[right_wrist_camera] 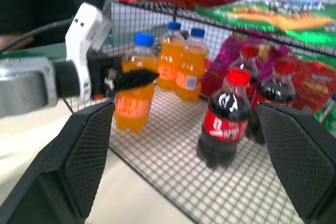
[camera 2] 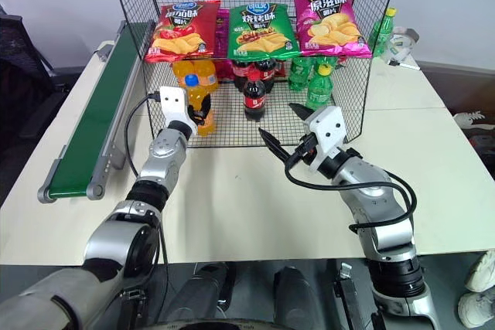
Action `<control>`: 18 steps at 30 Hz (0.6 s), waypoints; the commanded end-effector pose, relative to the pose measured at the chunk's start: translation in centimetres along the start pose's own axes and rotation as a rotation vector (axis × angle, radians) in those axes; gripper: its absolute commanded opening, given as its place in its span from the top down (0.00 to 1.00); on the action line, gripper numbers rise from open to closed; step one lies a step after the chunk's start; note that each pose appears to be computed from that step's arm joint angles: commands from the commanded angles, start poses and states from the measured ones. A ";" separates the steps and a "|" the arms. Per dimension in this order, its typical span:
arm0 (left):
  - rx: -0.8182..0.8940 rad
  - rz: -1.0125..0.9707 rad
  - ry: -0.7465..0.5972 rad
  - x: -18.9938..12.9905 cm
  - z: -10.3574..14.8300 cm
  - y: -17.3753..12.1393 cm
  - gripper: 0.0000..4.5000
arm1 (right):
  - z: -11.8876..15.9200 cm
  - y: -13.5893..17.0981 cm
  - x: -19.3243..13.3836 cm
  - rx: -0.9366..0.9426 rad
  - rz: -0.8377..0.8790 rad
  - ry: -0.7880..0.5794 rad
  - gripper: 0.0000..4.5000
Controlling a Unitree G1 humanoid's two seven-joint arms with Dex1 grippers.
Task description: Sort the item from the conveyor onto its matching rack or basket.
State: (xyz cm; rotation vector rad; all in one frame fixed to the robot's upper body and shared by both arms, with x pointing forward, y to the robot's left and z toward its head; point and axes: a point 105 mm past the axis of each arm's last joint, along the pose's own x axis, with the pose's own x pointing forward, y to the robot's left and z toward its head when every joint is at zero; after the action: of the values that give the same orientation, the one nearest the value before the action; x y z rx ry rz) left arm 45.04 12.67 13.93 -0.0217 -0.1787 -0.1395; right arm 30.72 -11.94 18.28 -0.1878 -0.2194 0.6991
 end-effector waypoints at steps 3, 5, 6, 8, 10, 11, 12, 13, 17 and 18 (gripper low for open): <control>-0.015 0.011 -0.084 1.2 2.2 -0.2 0.42 | 0.9 -0.2 -0.7 -0.043 -0.007 -0.024 0.00; -0.014 0.019 -0.066 1.2 1.8 -0.3 0.42 | 0.9 -0.2 -0.7 -0.045 -0.007 -0.023 0.00; -0.014 0.022 -0.060 1.2 1.6 -0.3 0.42 | 0.9 -0.2 -0.7 -0.046 -0.006 -0.023 0.00; -0.025 0.024 -0.038 1.3 1.2 -0.3 0.42 | 0.9 -0.2 -0.8 -0.048 -0.004 -0.023 0.00; -0.040 0.007 -0.026 1.2 0.9 -0.5 0.42 | 0.9 -0.2 -0.7 -0.051 -0.002 -0.023 0.00; -0.045 0.011 -0.026 1.2 0.9 -0.3 0.31 | 1.0 -0.2 -0.7 -0.052 0.001 -0.024 0.00; -0.049 0.014 -0.026 1.2 0.9 -0.3 0.18 | 1.0 -0.2 -0.6 -0.053 0.002 -0.025 0.00; -0.042 0.021 -0.032 1.1 0.9 -0.1 0.09 | 1.0 -0.3 -0.6 -0.056 0.004 -0.024 0.00; -0.030 0.021 -0.053 0.8 1.1 0.4 0.02 | 1.0 -0.3 -0.4 -0.060 0.011 -0.024 0.00; -0.040 0.017 -0.059 0.8 1.1 0.5 0.02 | 1.1 -0.3 -0.4 -0.060 0.014 -0.025 0.00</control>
State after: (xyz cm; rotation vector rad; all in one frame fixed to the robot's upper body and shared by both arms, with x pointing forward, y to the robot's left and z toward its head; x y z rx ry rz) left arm 45.66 12.78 13.22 -0.0699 -0.1552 -0.1164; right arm 30.50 -12.26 17.94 -0.2136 -0.2069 0.7088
